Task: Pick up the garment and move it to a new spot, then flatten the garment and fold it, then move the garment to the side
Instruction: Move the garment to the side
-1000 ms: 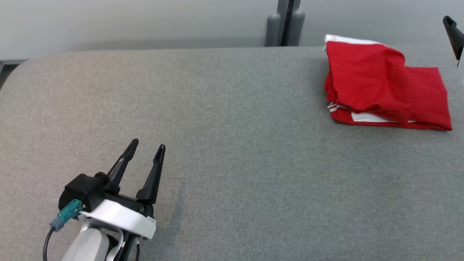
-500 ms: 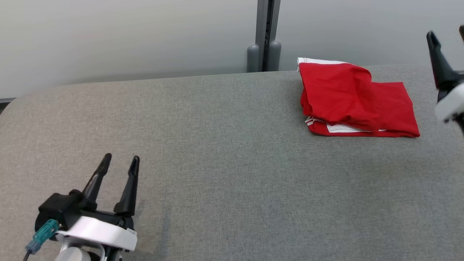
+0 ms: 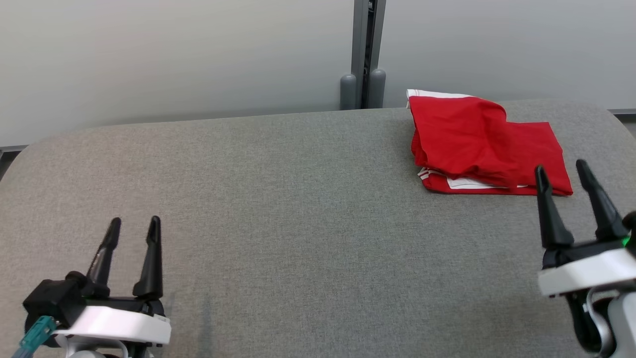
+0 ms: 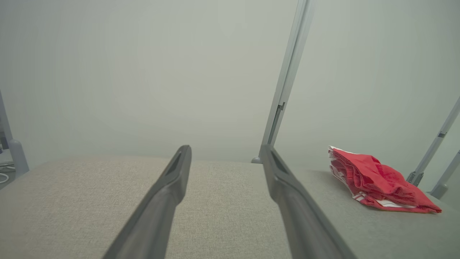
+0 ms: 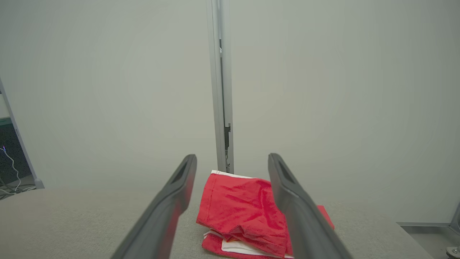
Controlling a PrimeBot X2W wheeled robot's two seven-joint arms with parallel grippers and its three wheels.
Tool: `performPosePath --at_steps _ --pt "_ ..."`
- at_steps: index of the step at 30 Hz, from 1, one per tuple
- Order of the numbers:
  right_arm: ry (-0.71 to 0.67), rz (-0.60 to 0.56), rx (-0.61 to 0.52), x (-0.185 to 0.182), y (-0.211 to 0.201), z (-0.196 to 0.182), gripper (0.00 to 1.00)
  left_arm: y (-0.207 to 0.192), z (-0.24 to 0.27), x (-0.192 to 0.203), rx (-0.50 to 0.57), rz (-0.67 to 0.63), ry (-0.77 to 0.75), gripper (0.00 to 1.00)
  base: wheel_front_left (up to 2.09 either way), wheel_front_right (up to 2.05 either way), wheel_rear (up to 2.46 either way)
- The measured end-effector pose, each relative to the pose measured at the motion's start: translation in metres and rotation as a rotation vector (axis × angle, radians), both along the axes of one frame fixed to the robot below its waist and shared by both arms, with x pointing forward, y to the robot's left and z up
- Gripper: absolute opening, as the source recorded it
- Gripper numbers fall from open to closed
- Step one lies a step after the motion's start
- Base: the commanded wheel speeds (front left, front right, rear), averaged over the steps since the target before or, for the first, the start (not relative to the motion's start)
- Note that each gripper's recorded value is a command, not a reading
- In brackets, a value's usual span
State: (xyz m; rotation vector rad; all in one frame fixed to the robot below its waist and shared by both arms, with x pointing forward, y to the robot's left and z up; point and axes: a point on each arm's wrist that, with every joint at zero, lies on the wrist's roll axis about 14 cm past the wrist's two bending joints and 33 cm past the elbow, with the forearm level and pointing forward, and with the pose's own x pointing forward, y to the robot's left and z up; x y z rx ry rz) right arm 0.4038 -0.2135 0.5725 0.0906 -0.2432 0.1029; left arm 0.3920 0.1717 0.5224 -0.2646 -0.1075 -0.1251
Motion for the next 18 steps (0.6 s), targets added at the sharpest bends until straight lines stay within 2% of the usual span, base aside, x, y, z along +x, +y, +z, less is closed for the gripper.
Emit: performPosePath --at_steps 9,18 --pt "0.034 0.008 0.106 -0.027 0.026 -0.022 1.0 0.017 0.0 -0.008 0.066 0.075 -0.008 1.0 0.0 0.0 0.0" --pt "0.065 0.026 0.109 -0.031 0.041 -0.033 1.0 0.02 -0.009 -0.019 0.092 0.114 0.012 1.0 0.0 0.0 0.0"
